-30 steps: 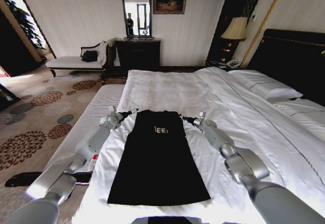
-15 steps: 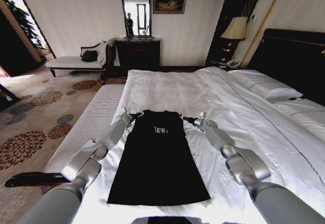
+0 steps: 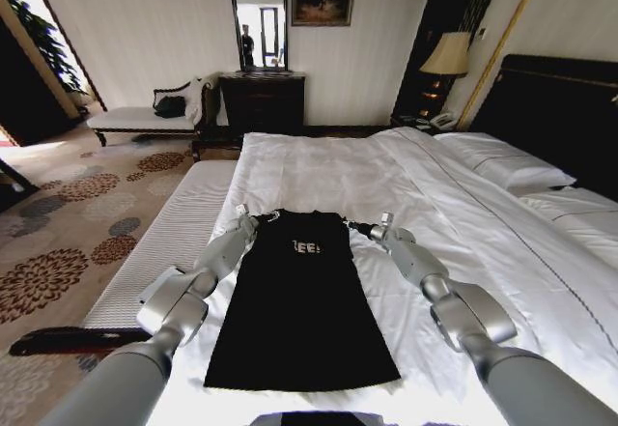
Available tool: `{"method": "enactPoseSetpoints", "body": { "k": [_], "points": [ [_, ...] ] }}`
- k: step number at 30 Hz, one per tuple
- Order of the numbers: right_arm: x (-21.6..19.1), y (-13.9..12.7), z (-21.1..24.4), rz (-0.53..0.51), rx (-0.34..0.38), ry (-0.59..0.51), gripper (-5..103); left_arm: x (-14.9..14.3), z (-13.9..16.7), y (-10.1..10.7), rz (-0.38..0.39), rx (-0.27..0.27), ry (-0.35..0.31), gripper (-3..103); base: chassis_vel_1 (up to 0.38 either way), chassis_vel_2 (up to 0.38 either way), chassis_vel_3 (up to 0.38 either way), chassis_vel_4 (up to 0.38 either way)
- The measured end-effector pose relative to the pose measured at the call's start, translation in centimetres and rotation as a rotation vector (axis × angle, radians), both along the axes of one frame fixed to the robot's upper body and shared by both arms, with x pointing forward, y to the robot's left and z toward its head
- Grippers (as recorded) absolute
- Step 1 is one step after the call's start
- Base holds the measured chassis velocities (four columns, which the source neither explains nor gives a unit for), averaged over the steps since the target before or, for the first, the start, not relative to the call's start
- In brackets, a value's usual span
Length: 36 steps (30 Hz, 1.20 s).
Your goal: Fold the clothes on the bed.
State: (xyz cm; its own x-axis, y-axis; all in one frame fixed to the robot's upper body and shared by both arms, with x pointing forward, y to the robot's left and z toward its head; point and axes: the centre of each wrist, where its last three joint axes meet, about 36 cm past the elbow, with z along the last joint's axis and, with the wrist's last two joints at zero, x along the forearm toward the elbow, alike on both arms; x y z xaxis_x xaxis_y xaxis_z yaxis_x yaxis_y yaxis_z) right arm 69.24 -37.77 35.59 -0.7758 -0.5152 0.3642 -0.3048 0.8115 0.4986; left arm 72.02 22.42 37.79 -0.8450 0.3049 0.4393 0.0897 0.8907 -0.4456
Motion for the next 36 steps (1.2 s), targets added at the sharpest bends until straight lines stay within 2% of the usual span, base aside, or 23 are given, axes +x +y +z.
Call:
{"method": "enactPoseSetpoints", "body": {
  "k": [5, 9, 12, 14, 17, 19, 24, 26, 28, 29, 32, 34, 36],
  "points": [
    [0.1, 0.1, 0.1, 0.002, 0.002, -0.002, 0, -0.2, -0.1, 0.7, 0.008, 0.023, -0.001, 99, 0.000, 0.000, 0.000, 0.000],
    [0.2, 0.3, 0.2, 0.000, 0.006, -0.001, 0, -0.3, -0.3, 0.7, 0.004, 0.032, 0.001, 93, 0.000, 0.000, 0.000, 0.000],
    [0.2, 0.1, 0.3, -0.003, 0.007, -0.002, 0, -0.4, -0.7, 0.0, -0.013, 0.036, -0.004, 79, 0.000, 0.000, 0.000, 0.000],
    [0.2, -0.1, 0.4, -0.004, 0.007, -0.002, 0, -0.5, -0.8, -0.2, -0.016, 0.036, -0.005, 79, 0.000, 0.000, 0.000, 0.000],
    [0.1, -0.5, 0.5, -0.008, 0.003, -0.004, 0, -0.6, -0.9, -0.6, -0.019, 0.038, -0.006, 62, 0.000, 0.000, 0.000, 0.000],
    [0.0, -0.7, 0.5, -0.009, 0.002, -0.004, 0, -0.6, -0.9, -0.6, -0.018, 0.039, -0.007, 62, 0.000, 0.000, 0.000, 0.000],
    [-0.2, -1.2, 0.5, -0.012, 0.000, -0.004, 0, -0.5, -0.8, -0.4, -0.003, 0.043, -0.006, 35, 0.000, 0.000, 0.000, 0.000],
    [-0.2, -1.2, 0.5, -0.011, 0.001, -0.004, 0, -0.5, -0.7, -0.4, -0.001, 0.044, -0.007, 35, 0.000, 0.000, 0.000, 0.000],
    [-0.2, -1.2, 0.5, -0.011, 0.002, -0.005, 0, -0.5, -0.6, -0.3, 0.001, 0.044, -0.008, 24, 0.000, 0.000, 0.000, 0.000],
    [-0.2, -1.2, 0.5, -0.011, 0.002, -0.005, 0, -0.5, -0.6, -0.3, 0.001, 0.044, -0.008, 24, 0.000, 0.000, 0.000, 0.000],
    [-0.1, -1.2, 0.5, -0.009, 0.003, -0.006, 0, -0.5, -0.6, -0.5, 0.003, 0.045, -0.008, 8, 0.000, 0.000, 0.000, 0.000],
    [-0.2, -1.1, 0.5, -0.008, 0.003, -0.006, 0, -0.5, -0.6, -0.6, 0.003, 0.045, -0.008, 8, 0.000, 0.000, 0.000, 0.000],
    [-0.3, -1.1, 0.3, -0.008, 0.003, -0.003, 0, -0.5, -0.6, -0.8, 0.002, 0.048, -0.010, 2, 0.000, 0.000, 0.000, 0.000]
  ]
}}
